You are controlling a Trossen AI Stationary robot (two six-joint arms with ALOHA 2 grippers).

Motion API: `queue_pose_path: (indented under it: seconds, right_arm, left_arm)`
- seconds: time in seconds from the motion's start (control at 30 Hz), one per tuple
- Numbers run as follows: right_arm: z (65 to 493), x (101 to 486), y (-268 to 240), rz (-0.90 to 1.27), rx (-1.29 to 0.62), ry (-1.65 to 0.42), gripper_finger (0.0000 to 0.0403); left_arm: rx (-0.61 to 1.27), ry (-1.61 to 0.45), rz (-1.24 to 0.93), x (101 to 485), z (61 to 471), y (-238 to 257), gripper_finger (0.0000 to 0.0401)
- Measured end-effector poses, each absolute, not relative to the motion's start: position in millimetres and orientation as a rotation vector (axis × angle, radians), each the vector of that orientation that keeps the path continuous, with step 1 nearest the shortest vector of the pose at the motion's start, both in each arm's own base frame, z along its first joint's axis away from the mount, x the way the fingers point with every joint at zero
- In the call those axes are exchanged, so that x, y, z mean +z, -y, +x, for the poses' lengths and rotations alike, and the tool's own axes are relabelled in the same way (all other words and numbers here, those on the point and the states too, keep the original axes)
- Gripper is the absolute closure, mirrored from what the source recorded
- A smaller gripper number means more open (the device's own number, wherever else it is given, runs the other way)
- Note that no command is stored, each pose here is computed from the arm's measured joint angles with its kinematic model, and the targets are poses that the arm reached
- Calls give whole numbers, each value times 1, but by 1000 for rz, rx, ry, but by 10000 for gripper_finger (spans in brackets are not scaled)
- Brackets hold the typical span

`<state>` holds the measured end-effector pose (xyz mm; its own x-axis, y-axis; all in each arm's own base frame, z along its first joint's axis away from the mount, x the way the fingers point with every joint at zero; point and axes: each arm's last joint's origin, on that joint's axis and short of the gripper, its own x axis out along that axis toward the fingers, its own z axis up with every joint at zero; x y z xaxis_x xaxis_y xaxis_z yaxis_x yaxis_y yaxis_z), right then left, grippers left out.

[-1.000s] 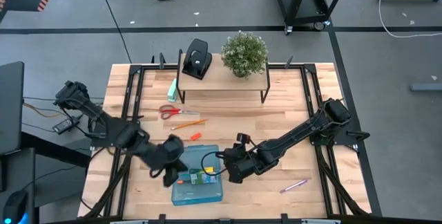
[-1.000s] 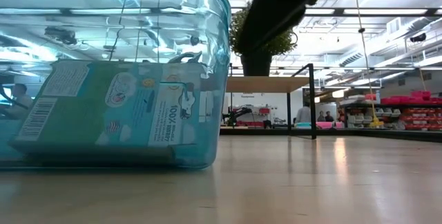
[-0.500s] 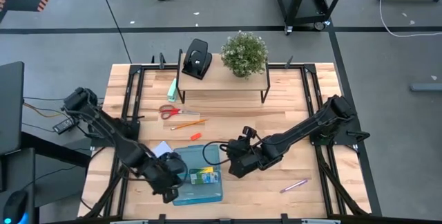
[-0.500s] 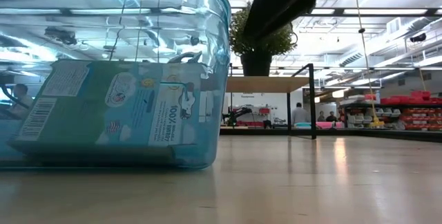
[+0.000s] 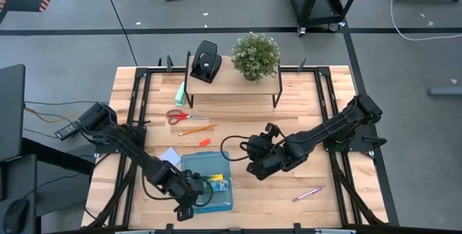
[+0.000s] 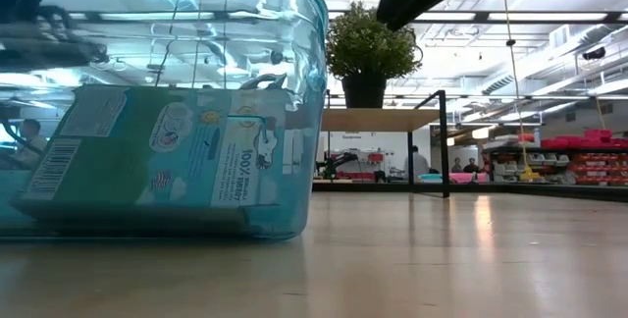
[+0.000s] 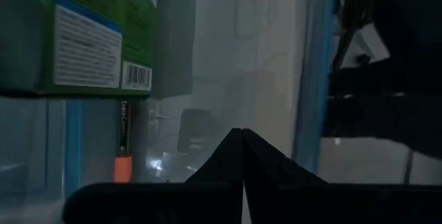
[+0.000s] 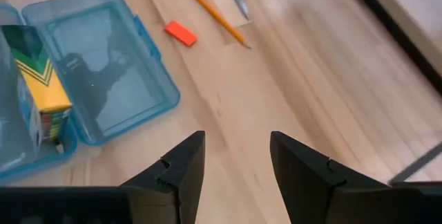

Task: Pack school essentials
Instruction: Move the blue supply box to the center of the table

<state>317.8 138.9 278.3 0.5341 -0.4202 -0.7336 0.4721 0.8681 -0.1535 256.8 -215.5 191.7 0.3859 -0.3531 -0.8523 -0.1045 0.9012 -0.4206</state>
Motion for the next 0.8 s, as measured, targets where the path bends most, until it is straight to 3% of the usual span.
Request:
queue_pose_path:
  seconds: [0.2, 0.37, 0.8]
  right_arm:
    - [314, 284, -135, 52, -557, -837, 231]
    - [311, 284, -134, 53, -575, -851, 231]
    - [306, 282, -132, 48, -608, -885, 231]
  left_arm:
    - [-205, -1179, -362, 181, 267, 209, 383]
    - [-218, -1190, -311, 176, 278, 194, 396]
    - [-399, -1212, -349, 146, 302, 194, 395]
